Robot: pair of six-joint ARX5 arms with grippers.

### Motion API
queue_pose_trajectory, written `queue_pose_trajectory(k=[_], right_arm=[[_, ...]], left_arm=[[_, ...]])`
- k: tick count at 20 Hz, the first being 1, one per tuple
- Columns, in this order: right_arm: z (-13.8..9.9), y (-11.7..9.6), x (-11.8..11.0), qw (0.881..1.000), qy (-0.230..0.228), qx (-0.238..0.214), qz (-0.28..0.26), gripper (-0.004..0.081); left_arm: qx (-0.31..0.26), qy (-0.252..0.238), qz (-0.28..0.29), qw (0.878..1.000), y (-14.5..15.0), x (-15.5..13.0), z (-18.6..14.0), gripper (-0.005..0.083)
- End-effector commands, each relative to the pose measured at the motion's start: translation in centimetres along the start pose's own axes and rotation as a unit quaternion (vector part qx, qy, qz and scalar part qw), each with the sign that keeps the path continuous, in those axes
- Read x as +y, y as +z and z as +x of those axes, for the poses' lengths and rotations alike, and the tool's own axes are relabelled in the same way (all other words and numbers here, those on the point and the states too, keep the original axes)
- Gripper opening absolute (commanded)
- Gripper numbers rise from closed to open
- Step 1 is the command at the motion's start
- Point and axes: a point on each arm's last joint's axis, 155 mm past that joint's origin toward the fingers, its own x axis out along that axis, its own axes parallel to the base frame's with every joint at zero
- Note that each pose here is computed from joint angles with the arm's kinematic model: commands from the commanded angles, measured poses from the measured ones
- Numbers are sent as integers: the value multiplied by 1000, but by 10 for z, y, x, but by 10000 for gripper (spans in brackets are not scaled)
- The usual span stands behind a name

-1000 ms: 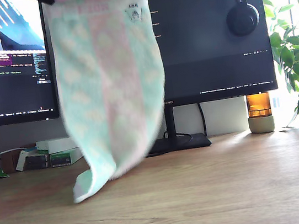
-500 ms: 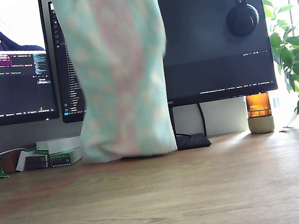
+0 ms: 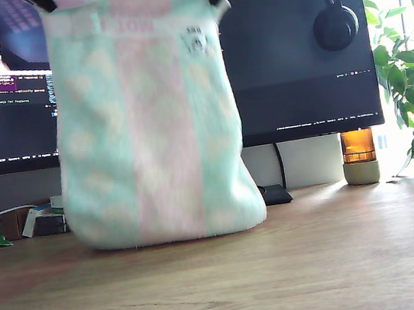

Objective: Fold the tea towel to a neat square and place it to the right

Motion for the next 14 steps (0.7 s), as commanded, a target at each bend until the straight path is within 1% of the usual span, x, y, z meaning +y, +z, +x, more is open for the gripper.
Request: queue_pose_trajectory(k=[1, 4, 6, 11, 14], right_arm=[[-7, -12, 9, 1000, 21, 20, 10, -11], [-11, -33, 36, 994, 79, 60, 41, -11], [-14, -37, 47, 990, 104, 70, 67, -11], [-15, -40, 49, 984, 104, 81, 121, -11], [-16, -46, 53, 981, 109, 94, 131, -12]], left_arm=[[23, -27, -28, 999, -14, -12, 1, -21], [42, -73, -61, 995, -24, -32, 1, -21], [39, -91, -72, 992, -23, -39, 1, -21], [41, -93, -64, 993, -30, -40, 12, -21], [28, -82, -57, 995, -26, -36, 10, -21]])
